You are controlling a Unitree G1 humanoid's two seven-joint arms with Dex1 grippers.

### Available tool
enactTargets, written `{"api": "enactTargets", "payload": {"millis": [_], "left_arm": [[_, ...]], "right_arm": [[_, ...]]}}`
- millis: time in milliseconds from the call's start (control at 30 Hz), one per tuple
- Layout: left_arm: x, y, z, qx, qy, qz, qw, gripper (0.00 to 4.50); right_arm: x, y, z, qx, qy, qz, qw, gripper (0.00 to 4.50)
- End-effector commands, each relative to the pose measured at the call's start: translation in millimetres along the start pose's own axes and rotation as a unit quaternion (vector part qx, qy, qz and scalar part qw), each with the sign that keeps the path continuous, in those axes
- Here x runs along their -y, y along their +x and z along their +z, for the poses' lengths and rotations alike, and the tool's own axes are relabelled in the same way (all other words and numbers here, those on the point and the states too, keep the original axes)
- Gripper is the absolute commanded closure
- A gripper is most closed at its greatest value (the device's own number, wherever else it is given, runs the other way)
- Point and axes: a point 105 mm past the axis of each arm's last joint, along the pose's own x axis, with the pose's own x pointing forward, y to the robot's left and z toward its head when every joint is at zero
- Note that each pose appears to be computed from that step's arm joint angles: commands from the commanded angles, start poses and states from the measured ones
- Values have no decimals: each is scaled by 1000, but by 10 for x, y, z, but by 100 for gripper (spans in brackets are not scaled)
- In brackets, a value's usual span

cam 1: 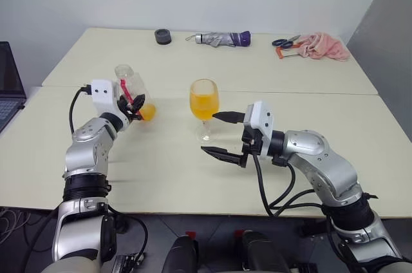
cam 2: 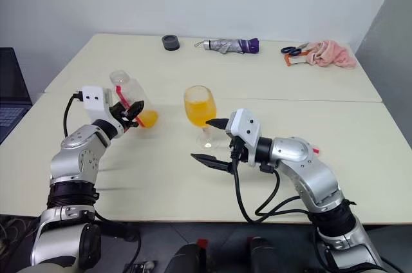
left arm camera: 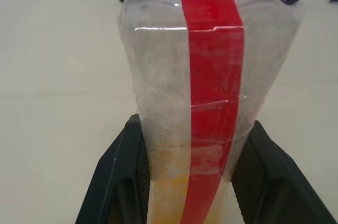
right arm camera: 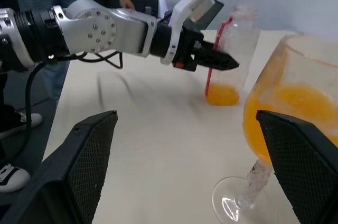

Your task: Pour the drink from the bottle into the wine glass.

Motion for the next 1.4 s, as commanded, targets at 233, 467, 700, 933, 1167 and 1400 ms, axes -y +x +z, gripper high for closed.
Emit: {"api": "enactTargets", "payload": {"millis": [233, 467, 700, 933, 1167, 1400], "left_arm": [[-47, 19, 19, 3, 49, 0, 999, 185], [-10, -6, 40, 18, 52, -4, 998, 1], [2, -100, 4, 20, 79, 1, 997, 1], [14, -298, -86, 33, 64, 23, 997, 1], [77, -619, -301, 37, 39, 56, 997, 1], [141, -822, -375, 49, 9, 68, 996, 1]], "right_arm": [[17, -2, 45, 2, -5, -11, 1000, 0], [-2, -22, 15, -2, -1, -10, 1000, 0], [-36, -134, -99, -18, -11, -12, 1000, 0], [137, -299, -362, -22, -42, -111, 993, 0], [307, -615, -824, 3, -5, -270, 963, 0], [547, -944, -1098, 29, 80, -435, 897, 0]]}}
